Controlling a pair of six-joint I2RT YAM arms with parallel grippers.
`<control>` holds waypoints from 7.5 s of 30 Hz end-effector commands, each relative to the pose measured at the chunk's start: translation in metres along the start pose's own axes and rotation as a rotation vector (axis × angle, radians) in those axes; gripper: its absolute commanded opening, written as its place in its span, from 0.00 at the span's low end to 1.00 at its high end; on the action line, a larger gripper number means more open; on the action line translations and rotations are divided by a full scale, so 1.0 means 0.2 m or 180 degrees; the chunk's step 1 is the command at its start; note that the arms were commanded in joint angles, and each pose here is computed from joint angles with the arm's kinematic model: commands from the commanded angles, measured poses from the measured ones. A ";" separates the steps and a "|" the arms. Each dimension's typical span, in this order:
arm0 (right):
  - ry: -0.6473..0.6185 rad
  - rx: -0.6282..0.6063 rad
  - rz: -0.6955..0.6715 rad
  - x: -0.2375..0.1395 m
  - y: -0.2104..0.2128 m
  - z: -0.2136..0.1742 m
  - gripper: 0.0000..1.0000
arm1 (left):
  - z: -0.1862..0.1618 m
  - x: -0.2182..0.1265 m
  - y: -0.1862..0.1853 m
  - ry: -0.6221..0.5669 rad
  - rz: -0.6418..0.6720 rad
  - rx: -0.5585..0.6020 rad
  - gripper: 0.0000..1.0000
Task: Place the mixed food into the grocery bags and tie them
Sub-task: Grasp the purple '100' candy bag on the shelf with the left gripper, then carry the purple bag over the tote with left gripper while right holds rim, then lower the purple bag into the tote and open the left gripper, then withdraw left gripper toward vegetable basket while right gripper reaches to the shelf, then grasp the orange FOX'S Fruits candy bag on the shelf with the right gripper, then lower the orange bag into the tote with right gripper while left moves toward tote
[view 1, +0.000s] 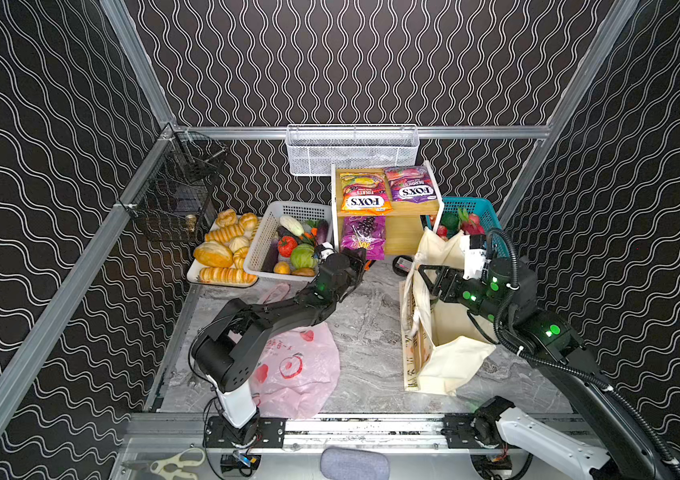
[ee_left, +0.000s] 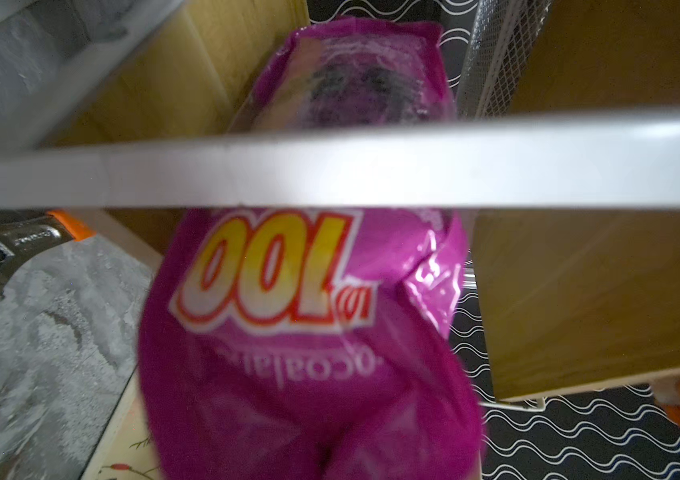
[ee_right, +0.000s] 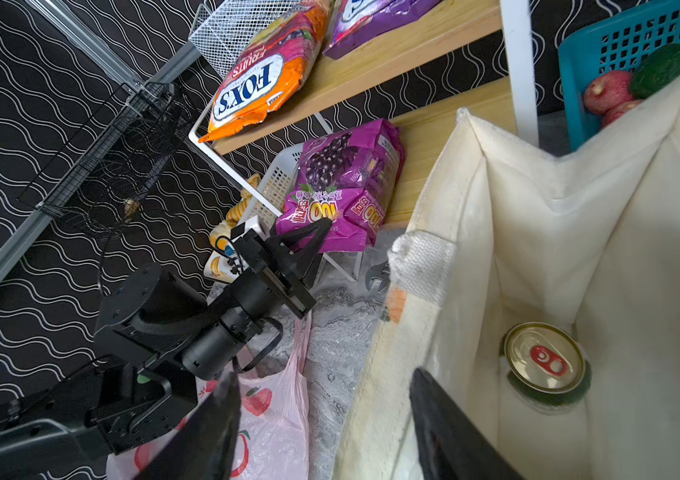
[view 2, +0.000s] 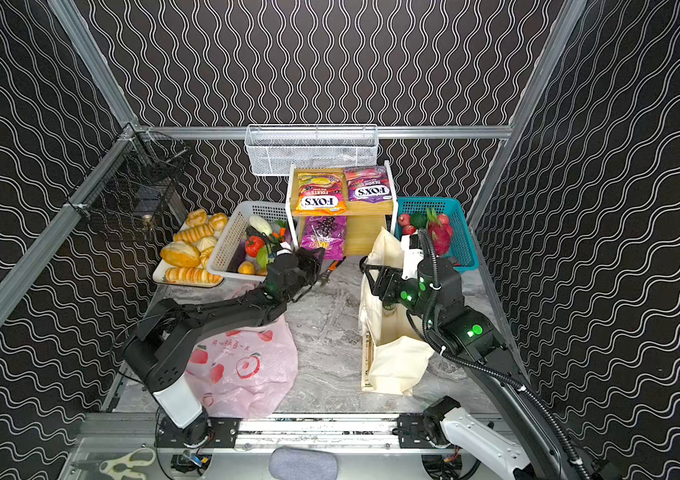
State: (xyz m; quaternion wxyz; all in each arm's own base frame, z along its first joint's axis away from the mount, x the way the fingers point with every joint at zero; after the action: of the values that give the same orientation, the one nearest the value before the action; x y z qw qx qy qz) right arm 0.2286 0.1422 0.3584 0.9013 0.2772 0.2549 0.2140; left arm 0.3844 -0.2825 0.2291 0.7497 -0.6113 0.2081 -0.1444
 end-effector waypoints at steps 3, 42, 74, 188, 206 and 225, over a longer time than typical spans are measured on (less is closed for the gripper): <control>-0.0152 -0.0075 -0.0202 -0.02 -0.02 0.05 0.66 | -0.03 -0.09 -0.09 0.0277 -0.0133 0.0396 0.00; -0.0121 0.0623 -0.1938 -0.20 -0.72 0.12 0.76 | -0.55 -0.94 -1.01 0.2977 -0.1840 0.3533 0.00; -0.0171 0.0396 -0.1434 -0.21 -0.66 0.09 0.35 | -1.11 -0.63 -0.46 0.4707 0.0034 0.3754 0.00; -0.0055 -0.0617 0.0928 0.30 0.55 0.69 0.00 | 0.74 -0.60 -0.56 0.1129 0.0002 0.2507 0.74; 0.0839 -0.0518 -0.0683 -0.20 0.03 0.17 0.00 | 0.16 -0.66 -0.46 0.2165 -0.0545 0.2389 0.72; 0.1596 -0.0404 -0.1128 -0.03 -0.22 -0.13 0.00 | -0.53 -0.47 -0.31 0.3244 -0.0624 0.2275 0.68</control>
State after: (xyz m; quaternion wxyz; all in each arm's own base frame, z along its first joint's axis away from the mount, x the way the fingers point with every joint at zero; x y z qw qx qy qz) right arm 0.2183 0.1142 0.3180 0.8509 0.1216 0.4953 0.1258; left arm 0.2540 -0.3354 0.2857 0.7009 -0.2018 0.4224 -0.5381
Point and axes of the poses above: each gripper's point midway between its finger pads, its own x axis out along the fingers, its own y axis along the line the jaws close on, z = x × y, the point moved 5 cm from there along -x, back along the fingers, and after that the axes turned 6 degrees about x, right-handed, at the moved point
